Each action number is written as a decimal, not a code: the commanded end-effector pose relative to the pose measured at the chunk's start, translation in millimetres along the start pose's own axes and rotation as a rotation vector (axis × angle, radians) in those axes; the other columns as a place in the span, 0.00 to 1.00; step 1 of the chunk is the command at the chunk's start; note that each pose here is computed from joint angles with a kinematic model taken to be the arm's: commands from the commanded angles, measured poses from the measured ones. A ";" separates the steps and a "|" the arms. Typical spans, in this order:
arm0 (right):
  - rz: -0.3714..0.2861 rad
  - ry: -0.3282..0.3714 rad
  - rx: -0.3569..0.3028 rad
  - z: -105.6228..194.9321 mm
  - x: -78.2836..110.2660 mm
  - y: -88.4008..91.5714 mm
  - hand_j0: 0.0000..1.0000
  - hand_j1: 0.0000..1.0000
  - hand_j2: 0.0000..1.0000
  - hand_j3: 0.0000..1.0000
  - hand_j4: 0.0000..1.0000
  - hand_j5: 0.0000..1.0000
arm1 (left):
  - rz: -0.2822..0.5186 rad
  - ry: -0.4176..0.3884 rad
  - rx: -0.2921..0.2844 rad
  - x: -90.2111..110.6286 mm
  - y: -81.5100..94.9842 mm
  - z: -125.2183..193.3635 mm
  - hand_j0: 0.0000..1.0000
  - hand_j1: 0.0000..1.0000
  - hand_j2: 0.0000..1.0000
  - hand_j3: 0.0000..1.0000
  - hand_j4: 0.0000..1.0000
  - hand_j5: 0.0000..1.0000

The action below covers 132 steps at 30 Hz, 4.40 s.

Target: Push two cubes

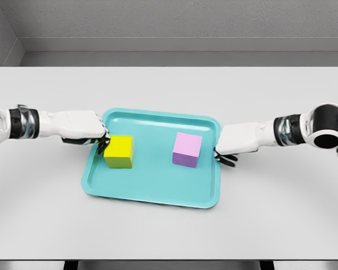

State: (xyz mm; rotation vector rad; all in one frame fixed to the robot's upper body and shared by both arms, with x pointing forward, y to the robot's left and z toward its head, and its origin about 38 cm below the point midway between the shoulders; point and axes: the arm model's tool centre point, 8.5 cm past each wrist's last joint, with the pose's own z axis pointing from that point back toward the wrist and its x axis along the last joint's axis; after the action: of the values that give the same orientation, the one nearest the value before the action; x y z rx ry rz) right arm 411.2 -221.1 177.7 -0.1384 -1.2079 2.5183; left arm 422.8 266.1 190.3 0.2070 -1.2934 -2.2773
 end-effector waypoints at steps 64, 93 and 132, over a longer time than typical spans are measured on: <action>0.064 -0.053 -0.009 -55.3 1.8 -40.5 0.11 0.11 0.11 0.11 0.11 0.11 | 0.116 -0.038 0.008 0.6 -24.4 -10.5 0.38 0.38 0.38 0.38 0.38 0.38; 0.011 0.144 -0.026 24.4 -45.9 -26.7 0.22 0.22 0.22 0.22 0.22 0.22 | 0.071 -0.092 -0.013 18.5 -22.6 -35.1 0.38 0.38 0.38 0.38 0.38 0.38; -0.309 0.304 -0.335 166.4 -68.9 12.6 1.00 1.00 1.00 1.00 1.00 1.00 | 0.350 0.312 0.114 -97.2 -50.5 102.3 1.00 1.00 1.00 1.00 1.00 1.00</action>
State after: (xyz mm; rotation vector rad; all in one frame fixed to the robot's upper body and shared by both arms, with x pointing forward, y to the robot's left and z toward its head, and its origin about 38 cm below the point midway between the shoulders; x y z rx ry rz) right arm 433.7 -374.6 268.6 -0.3725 -1.3866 1.9441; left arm 449.3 410.0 193.9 0.3350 -1.1890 -1.8235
